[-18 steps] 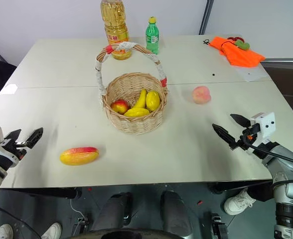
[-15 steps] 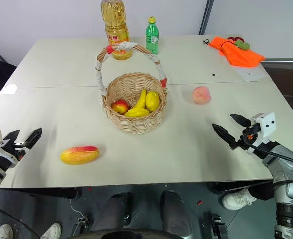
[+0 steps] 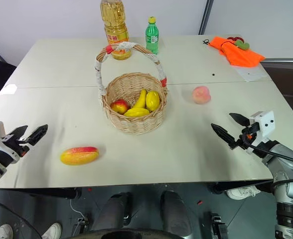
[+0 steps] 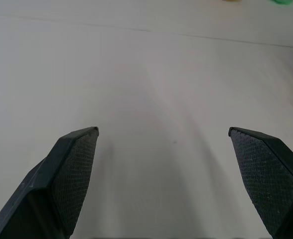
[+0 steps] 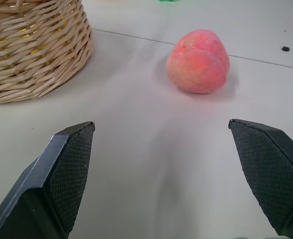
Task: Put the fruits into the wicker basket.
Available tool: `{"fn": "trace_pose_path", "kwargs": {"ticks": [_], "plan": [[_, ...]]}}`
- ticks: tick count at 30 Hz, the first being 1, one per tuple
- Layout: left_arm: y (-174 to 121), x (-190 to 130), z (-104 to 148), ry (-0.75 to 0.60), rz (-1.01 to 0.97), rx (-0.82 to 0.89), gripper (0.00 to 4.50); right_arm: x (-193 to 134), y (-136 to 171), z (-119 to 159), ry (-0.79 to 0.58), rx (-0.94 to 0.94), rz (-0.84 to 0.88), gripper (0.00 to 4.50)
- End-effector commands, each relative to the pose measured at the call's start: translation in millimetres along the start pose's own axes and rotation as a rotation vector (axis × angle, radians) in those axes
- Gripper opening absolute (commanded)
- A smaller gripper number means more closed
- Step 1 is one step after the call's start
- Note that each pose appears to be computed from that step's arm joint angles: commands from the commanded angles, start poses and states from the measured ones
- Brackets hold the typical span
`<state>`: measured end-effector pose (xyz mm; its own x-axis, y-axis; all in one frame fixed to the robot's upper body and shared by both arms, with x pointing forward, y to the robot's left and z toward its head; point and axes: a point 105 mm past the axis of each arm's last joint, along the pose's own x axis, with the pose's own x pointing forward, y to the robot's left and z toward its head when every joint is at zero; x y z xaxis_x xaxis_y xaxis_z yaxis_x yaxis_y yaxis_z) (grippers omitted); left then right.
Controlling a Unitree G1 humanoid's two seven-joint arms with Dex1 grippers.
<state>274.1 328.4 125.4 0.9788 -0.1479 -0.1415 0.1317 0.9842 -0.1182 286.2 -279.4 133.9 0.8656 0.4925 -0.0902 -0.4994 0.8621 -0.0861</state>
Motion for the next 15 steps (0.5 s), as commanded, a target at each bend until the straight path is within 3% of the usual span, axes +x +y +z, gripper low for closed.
{"fn": "trace_pose_path", "kwargs": {"ticks": [1, 6, 10, 15], "plan": [[-32, 7, 26, -0.005, -0.197, 0.076, 4.5, 0, 10, 25, -0.04, -0.052, 0.053, 4.48], [-71, 3, 33, 0.097, -0.492, 0.164, 4.5, -7, 29, 35, -0.012, -0.028, 0.15, 4.48], [-99, -3, 35, 0.236, -0.736, 0.343, 4.5, -11, 53, 41, 0.044, -0.03, 0.267, 4.48], [-106, -7, 24, 0.422, -0.897, 0.584, 4.5, -8, 82, 52, 0.103, -0.084, 0.395, 4.48]]}}
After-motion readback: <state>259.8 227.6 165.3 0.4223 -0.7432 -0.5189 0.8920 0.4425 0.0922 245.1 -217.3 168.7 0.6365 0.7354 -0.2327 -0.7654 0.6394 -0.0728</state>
